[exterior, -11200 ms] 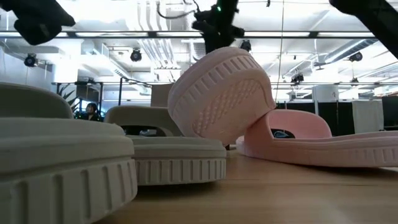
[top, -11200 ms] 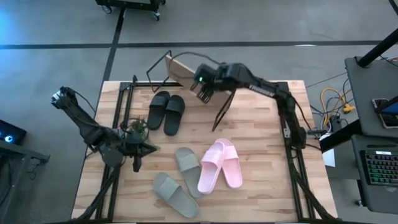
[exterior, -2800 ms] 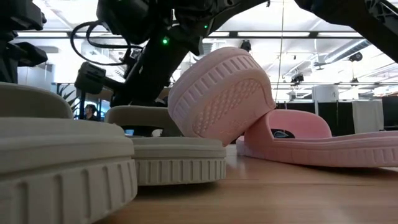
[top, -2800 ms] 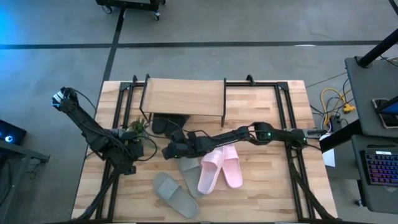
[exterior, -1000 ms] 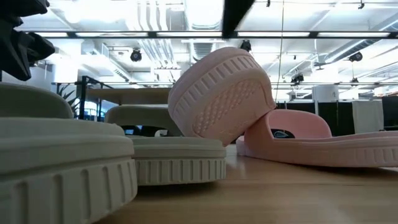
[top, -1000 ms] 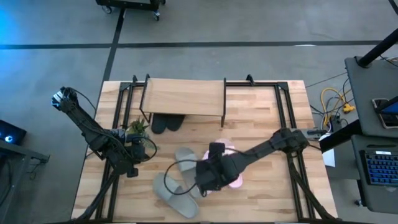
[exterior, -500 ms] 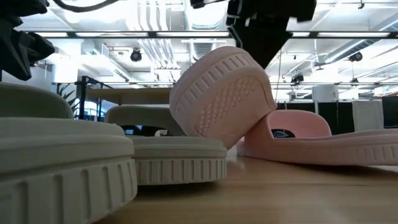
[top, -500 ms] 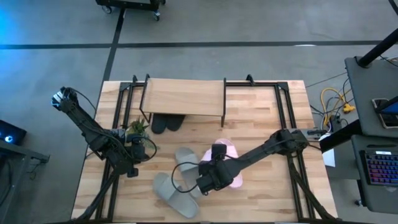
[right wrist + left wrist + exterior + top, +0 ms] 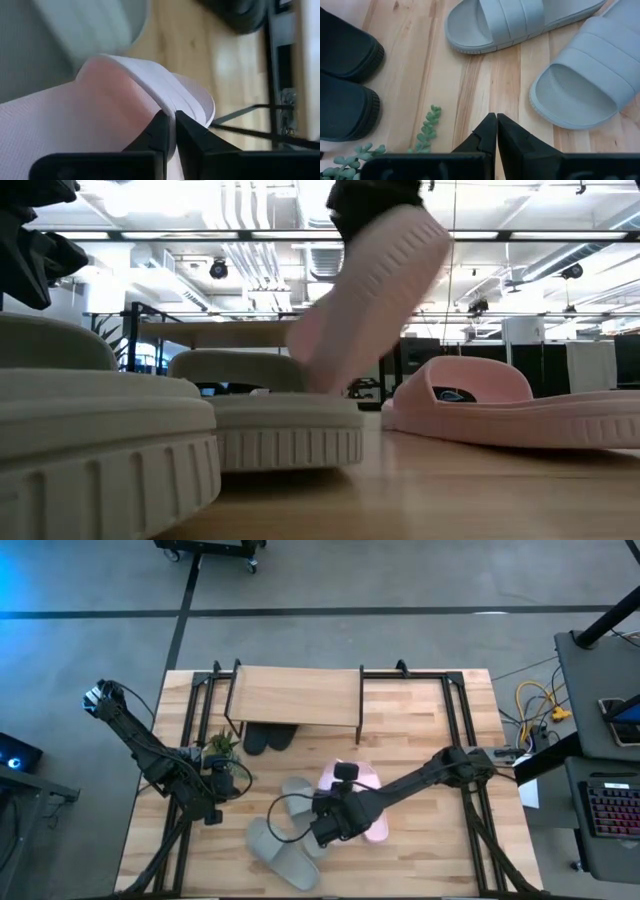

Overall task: Pick and place slides into the shelf
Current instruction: Move the left pink slide under the shelf

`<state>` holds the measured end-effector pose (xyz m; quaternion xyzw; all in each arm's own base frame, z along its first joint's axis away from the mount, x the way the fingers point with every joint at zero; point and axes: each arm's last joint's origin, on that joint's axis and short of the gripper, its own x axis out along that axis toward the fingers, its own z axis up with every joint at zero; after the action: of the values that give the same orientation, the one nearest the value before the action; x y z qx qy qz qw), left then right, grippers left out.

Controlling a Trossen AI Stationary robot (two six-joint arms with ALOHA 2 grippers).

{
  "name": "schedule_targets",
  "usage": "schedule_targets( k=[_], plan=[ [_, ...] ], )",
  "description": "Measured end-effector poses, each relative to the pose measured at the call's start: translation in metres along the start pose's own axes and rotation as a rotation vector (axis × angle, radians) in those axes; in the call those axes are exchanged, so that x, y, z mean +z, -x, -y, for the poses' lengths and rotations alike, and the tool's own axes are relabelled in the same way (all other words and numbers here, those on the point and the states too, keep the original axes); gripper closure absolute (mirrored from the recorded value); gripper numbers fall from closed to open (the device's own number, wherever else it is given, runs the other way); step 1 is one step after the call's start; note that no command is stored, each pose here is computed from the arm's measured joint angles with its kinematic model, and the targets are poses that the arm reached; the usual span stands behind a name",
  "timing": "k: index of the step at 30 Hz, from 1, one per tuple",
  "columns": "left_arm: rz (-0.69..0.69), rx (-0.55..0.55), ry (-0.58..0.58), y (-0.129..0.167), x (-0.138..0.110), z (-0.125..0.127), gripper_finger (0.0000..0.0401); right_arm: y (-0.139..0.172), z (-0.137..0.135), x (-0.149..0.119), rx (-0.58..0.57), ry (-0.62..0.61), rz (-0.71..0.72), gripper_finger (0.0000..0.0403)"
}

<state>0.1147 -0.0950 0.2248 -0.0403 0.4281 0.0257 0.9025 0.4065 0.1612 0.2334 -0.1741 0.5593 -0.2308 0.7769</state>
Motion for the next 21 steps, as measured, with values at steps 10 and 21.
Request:
schedule_targets(
  k=[10, 21],
  plan=[
    [0.001, -0.001, 0.001, 0.0, 0.0, 0.0, 0.0401, -0.004, 0.053, 0.033, -0.084, -0.476, 0.104, 0.0389],
    [0.001, -0.001, 0.001, 0.0, 0.0, 0.0, 0.0401, -0.072, 0.063, 0.048, -0.06, -0.682, 0.177, 0.039]
  ],
)
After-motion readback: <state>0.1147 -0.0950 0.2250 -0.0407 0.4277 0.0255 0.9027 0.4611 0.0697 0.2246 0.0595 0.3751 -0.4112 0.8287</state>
